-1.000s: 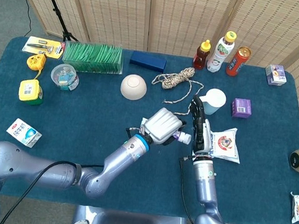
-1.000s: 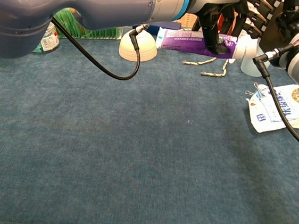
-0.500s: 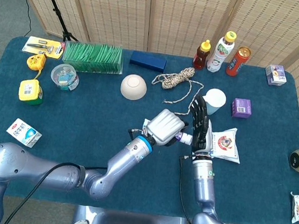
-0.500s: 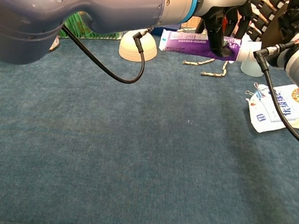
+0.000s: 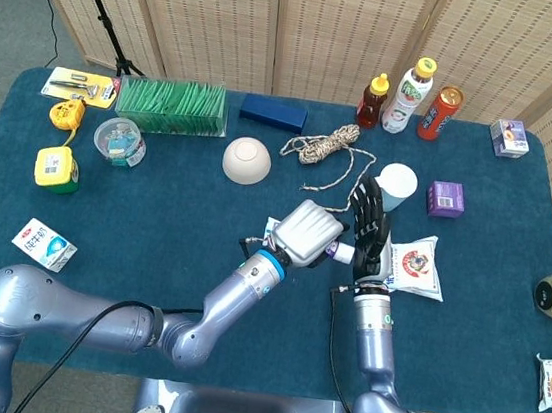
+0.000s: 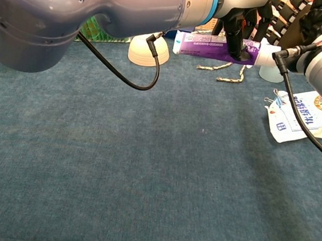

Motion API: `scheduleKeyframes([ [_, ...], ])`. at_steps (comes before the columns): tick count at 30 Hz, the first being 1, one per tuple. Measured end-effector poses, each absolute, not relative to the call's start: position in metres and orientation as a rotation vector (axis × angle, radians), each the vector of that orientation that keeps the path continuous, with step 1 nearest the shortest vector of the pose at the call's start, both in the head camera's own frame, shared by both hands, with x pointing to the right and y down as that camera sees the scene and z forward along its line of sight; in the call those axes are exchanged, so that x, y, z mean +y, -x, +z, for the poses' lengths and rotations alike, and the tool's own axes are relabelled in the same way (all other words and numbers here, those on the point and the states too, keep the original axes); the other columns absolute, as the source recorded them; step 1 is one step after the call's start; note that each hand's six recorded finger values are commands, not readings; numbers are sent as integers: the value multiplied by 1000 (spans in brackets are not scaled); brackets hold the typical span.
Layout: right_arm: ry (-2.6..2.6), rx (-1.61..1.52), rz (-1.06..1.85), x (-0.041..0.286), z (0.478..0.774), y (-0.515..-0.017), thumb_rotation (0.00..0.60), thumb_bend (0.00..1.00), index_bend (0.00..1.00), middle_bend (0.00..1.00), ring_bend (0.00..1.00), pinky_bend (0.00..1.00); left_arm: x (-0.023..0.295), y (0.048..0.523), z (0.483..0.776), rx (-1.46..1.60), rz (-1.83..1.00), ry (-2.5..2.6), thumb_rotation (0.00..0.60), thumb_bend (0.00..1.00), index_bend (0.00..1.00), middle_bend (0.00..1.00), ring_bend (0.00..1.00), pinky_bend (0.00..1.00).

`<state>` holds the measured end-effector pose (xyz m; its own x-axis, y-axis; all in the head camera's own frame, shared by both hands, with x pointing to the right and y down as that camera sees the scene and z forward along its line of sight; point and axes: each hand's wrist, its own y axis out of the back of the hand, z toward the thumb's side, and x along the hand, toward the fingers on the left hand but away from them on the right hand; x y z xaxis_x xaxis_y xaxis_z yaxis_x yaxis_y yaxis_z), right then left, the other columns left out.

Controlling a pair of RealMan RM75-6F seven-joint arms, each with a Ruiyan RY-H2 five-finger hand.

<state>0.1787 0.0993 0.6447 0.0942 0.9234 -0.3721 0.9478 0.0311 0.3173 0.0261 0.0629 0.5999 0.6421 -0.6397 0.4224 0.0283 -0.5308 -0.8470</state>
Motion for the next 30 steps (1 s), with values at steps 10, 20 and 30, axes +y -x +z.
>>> scheduleKeyframes([
  [10,-1903,1821,-70,100,646,-176,66,0,0,0,0,0,63,-31,599,489,-931,1967,600,475,586,561,578,563],
  [20,-1902,1817,-63,99,645,-177,63,0,0,0,0,0,64,-33,594,504,-914,1970,600,476,586,563,579,563],
  [30,-1904,1818,-67,99,646,-178,66,0,0,0,0,0,64,-30,593,513,-912,1970,600,475,586,563,579,563],
])
